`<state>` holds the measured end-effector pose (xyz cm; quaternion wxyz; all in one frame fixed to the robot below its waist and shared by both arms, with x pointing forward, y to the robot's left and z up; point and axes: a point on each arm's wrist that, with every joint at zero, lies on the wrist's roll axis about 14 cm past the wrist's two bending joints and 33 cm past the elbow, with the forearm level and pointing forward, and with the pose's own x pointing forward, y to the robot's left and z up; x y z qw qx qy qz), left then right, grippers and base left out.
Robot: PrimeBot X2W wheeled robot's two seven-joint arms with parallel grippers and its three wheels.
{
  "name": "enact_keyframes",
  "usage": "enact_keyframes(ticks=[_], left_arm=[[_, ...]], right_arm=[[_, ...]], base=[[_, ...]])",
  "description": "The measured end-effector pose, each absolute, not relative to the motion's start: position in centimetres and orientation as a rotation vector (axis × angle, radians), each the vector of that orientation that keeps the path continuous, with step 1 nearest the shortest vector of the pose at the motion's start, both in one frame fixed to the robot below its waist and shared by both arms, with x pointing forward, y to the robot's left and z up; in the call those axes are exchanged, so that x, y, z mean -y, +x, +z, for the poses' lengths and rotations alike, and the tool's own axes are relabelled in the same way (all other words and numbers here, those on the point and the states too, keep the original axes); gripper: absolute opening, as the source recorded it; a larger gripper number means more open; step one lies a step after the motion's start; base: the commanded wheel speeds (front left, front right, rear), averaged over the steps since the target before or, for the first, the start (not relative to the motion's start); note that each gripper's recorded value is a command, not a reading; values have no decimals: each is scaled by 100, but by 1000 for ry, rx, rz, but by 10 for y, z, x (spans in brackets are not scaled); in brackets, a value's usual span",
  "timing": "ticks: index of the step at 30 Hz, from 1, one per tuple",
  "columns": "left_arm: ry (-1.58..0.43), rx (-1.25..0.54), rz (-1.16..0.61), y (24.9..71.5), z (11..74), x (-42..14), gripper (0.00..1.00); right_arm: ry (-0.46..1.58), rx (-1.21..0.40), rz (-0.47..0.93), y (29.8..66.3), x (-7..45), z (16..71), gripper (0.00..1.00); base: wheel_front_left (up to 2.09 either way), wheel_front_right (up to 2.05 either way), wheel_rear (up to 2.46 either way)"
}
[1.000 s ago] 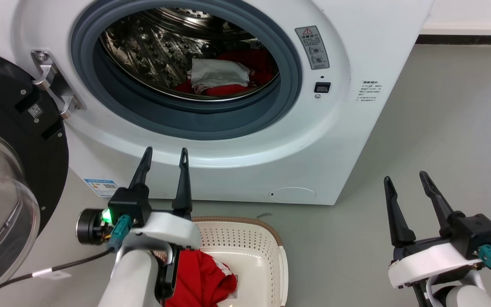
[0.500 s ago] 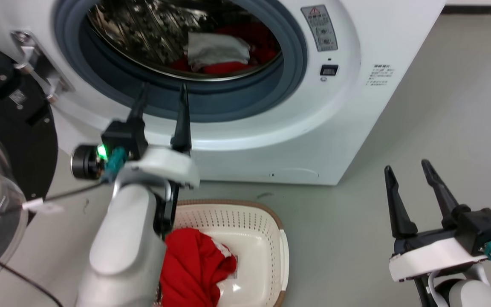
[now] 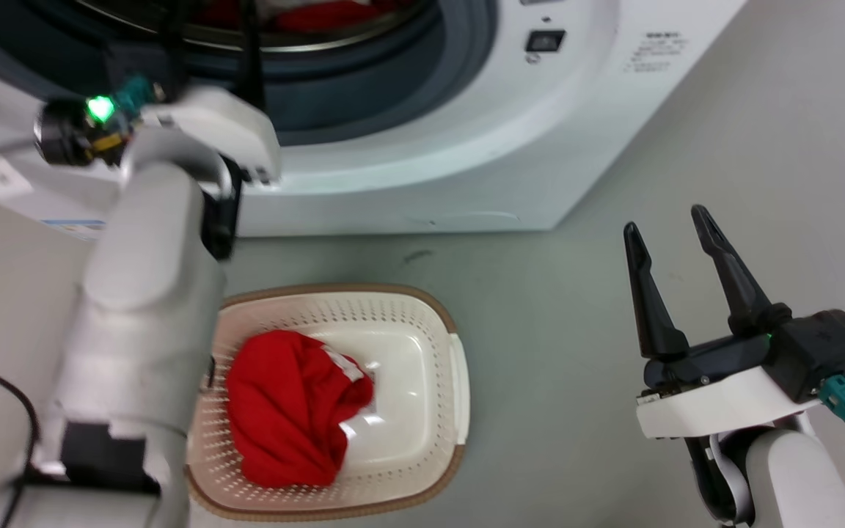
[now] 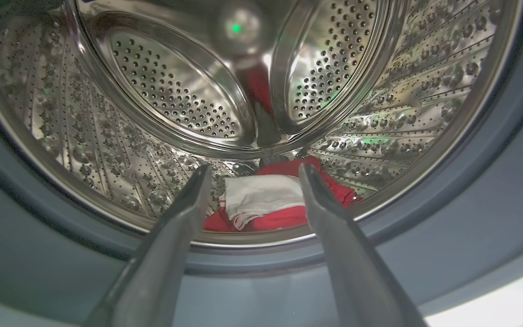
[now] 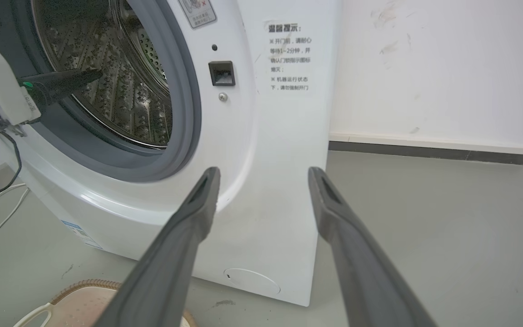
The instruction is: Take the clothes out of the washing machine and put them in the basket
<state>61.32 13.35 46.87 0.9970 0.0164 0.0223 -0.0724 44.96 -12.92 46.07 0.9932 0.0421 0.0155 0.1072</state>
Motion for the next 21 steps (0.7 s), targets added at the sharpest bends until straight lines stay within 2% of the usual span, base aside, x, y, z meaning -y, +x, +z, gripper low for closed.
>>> enact_keyframes(ticks=[7,21], left_arm=[[52,-166,-176,665,437,-118,100],[74,-460,-190,710,367,-102,100]], right_arm=[[120,-82,204,454,132,433,100],[172,-162,221,455,125,397,100]], base=[[0,0,0],[0,0,0]])
